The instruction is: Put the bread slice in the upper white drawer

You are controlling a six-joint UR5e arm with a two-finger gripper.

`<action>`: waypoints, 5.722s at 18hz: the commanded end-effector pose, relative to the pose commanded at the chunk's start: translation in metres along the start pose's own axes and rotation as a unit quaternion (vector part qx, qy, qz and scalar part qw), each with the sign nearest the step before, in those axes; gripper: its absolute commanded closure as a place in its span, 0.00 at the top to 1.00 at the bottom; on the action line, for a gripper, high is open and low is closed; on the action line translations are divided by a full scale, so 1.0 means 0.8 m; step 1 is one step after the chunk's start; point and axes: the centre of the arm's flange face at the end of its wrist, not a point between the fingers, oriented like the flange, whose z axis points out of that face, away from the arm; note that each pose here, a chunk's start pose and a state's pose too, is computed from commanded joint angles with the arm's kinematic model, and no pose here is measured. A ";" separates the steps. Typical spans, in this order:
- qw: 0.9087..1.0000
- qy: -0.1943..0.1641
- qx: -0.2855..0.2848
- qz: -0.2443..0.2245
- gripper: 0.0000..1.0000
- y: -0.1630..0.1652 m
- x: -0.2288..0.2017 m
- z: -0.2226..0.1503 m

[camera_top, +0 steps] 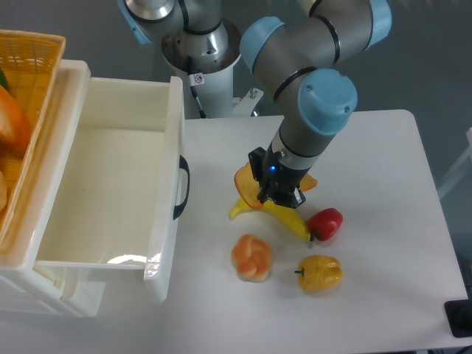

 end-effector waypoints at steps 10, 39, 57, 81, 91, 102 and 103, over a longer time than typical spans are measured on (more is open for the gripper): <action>1.000 -0.006 0.002 -0.003 0.00 -0.005 0.004 -0.008; 0.965 -0.022 0.134 -0.224 0.00 -0.056 0.169 -0.184; 0.949 -0.014 0.183 -0.255 0.00 -0.174 0.211 -0.132; 0.960 -0.041 0.196 -0.197 0.62 -0.194 0.197 -0.118; 0.961 -0.069 0.197 -0.180 1.00 -0.156 0.163 -0.130; 0.980 -0.136 0.046 -0.141 1.00 -0.116 0.108 -0.081; 0.981 -0.139 0.029 -0.133 1.00 -0.111 0.104 -0.075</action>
